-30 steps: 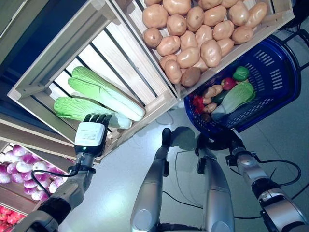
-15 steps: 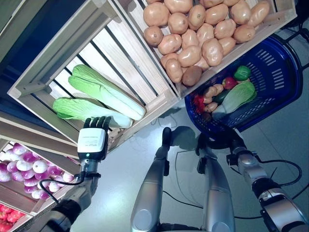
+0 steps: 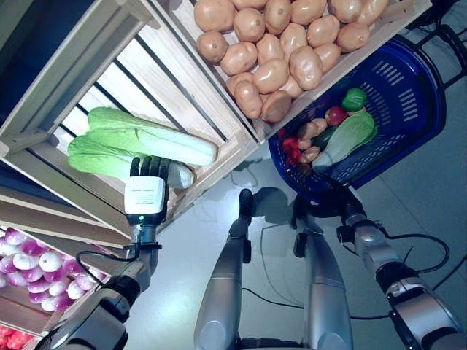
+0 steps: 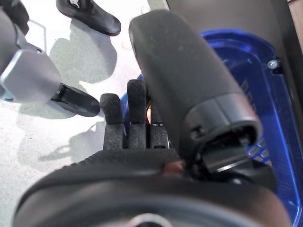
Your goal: Put vegetables into the basket
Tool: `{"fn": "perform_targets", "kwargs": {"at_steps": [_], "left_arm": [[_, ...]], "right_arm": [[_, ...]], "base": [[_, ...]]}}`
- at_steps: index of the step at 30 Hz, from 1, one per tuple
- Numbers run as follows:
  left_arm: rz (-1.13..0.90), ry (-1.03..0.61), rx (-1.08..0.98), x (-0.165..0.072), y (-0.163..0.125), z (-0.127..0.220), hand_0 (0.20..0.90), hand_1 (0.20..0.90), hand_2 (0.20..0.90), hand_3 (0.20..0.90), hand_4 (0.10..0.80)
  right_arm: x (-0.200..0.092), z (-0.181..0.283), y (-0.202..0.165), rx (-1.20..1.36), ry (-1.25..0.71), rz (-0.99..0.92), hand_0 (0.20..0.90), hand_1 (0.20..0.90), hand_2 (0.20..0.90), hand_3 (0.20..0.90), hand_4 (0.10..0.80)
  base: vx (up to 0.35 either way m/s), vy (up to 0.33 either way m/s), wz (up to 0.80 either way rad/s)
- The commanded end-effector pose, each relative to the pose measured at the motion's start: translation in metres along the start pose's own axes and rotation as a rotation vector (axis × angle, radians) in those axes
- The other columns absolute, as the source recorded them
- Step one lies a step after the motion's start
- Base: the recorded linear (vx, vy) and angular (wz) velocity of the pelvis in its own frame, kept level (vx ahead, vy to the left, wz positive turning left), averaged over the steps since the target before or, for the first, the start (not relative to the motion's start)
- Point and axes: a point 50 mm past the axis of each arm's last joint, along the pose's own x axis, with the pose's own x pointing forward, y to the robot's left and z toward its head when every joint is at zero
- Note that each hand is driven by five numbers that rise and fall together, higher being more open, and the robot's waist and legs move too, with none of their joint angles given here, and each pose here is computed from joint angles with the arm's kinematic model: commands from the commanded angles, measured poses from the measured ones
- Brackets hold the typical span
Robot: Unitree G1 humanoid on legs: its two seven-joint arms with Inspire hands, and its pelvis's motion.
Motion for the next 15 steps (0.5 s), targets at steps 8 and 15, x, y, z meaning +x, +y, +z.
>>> {"fn": "perform_targets", "kwargs": {"at_steps": [8, 15], "left_arm": [[0.177, 0.060, 0.041, 0.0381, 0.0256, -0.0156, 0.900, 0.900, 0.900, 0.900, 0.800], [0.119, 0.051, 0.027, 0.0388, 0.0216, -0.0115, 0.900, 0.900, 0.900, 0.900, 0.800]], "right_arm": [[-0.0001, -0.0051, -0.0210, 0.007, 0.061, -0.073, 0.900, 0.900, 0.900, 0.900, 0.800], [0.0031, 0.0026, -0.0248, -0.011, 0.049, -0.072, 0.900, 0.900, 0.900, 0.900, 0.800]], "base": [[-0.001, 0.002, 0.00], [0.009, 0.033, -0.04]]}}
